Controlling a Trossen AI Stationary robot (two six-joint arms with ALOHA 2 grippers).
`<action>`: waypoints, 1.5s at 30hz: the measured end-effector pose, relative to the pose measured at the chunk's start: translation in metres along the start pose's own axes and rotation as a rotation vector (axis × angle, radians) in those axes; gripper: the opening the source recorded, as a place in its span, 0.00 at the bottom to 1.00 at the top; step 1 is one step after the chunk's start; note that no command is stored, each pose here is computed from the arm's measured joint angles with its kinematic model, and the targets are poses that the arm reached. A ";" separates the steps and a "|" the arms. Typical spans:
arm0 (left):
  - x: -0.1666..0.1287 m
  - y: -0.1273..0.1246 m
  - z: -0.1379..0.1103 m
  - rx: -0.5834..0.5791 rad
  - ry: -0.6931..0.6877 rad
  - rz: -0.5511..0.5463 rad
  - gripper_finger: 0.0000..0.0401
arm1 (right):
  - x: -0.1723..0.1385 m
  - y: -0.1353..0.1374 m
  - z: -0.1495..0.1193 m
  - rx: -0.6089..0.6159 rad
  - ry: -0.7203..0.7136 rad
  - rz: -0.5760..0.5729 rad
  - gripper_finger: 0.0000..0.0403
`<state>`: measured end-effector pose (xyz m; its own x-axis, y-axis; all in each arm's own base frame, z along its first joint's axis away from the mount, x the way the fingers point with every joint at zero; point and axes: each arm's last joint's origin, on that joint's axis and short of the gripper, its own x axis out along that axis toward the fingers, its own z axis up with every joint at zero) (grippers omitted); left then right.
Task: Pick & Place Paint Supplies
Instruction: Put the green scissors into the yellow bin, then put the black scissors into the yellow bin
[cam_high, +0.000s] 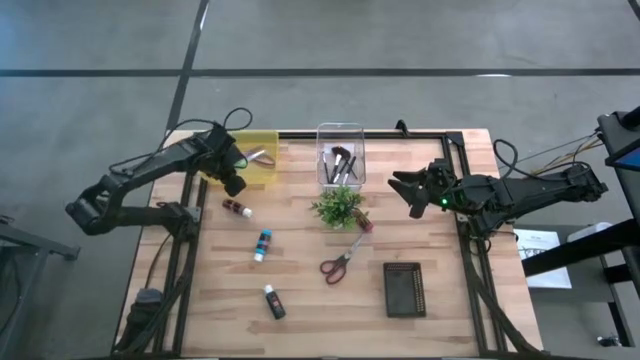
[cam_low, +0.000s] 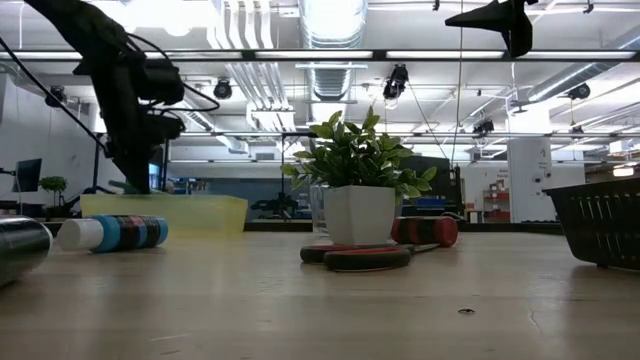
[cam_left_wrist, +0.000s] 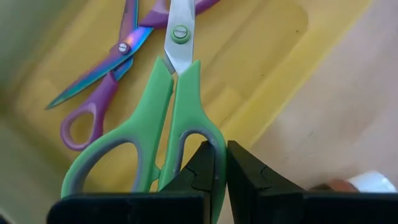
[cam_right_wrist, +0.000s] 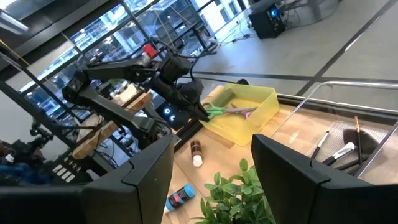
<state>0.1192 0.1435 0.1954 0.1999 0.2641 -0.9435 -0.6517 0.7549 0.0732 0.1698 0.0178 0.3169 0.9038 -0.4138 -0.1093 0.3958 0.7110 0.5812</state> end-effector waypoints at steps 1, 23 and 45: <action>0.001 0.000 0.000 -0.019 -0.006 0.001 0.05 | 0.000 0.000 0.000 0.001 0.000 0.000 0.53; -0.041 0.003 0.042 -0.157 -0.239 -0.004 0.44 | 0.000 0.000 0.000 0.010 0.001 0.002 0.53; -0.152 -0.138 0.059 0.299 -0.607 -0.178 0.44 | 0.018 -0.003 -0.051 -0.719 0.543 0.368 0.53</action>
<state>0.2224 0.0348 0.3475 0.7152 0.3443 -0.6082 -0.3595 0.9275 0.1023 0.1927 0.0373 0.2717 0.8714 0.0941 -0.4814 -0.0841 0.9956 0.0422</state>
